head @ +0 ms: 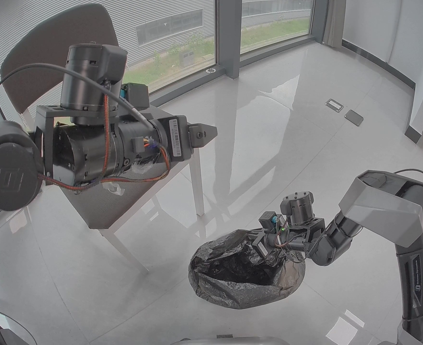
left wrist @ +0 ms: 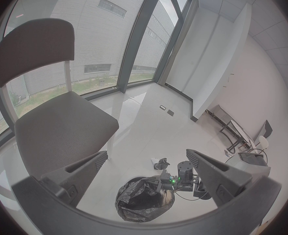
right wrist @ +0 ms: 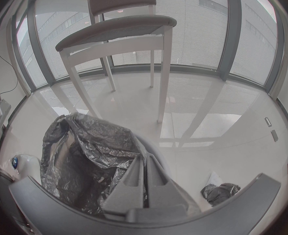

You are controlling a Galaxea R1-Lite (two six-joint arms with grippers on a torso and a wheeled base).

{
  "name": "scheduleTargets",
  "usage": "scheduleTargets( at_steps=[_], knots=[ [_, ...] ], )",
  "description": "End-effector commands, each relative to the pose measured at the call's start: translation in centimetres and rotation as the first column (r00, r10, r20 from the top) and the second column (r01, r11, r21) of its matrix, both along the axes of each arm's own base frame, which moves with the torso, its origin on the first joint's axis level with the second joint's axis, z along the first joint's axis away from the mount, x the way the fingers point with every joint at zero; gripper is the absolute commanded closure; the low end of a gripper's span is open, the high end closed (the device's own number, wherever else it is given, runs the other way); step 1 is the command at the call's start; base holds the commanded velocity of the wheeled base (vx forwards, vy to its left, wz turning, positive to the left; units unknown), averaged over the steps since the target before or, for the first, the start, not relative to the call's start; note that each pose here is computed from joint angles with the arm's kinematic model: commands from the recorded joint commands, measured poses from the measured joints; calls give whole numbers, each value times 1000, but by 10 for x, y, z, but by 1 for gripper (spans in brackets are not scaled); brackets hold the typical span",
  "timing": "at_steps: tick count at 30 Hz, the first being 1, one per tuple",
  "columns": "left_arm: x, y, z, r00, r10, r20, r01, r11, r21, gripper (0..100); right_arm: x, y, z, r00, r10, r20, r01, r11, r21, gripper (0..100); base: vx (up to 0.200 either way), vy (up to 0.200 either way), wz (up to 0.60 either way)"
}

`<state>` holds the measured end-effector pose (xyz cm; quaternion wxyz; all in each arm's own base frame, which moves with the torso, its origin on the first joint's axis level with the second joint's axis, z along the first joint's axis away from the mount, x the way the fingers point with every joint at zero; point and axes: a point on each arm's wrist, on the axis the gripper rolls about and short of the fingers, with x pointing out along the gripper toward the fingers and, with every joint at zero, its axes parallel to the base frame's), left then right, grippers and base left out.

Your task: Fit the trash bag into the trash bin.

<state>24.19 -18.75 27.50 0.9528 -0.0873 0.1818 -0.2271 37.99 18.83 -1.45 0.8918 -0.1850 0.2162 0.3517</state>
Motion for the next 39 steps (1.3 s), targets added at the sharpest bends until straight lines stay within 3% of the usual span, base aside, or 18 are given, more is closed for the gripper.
scheduleTargets(
  at_steps=[1,12,28,29,39],
  knots=[
    [0,0,2,1000,2,4,-2,1000,-7,0,8,-2,23,998,-12,65,10,999,31,100,0,0,0],
    [-9,7,11,1000,2,20,-1,1000,-31,0,23,6,62,982,-12,186,-2,997,78,100,0,0,0],
    [-12,7,13,1000,2,15,-1,999,-53,0,39,11,30,988,-15,153,5,998,64,100,0,0,0],
    [-13,7,14,1000,2,17,-1,998,-55,0,41,9,27,988,-19,150,11,998,60,0,0,0,0],
    [-13,9,14,1000,10,15,-9,998,-65,0,41,5,31,988,-48,149,34,995,94,0,0,0,0]
  ],
)
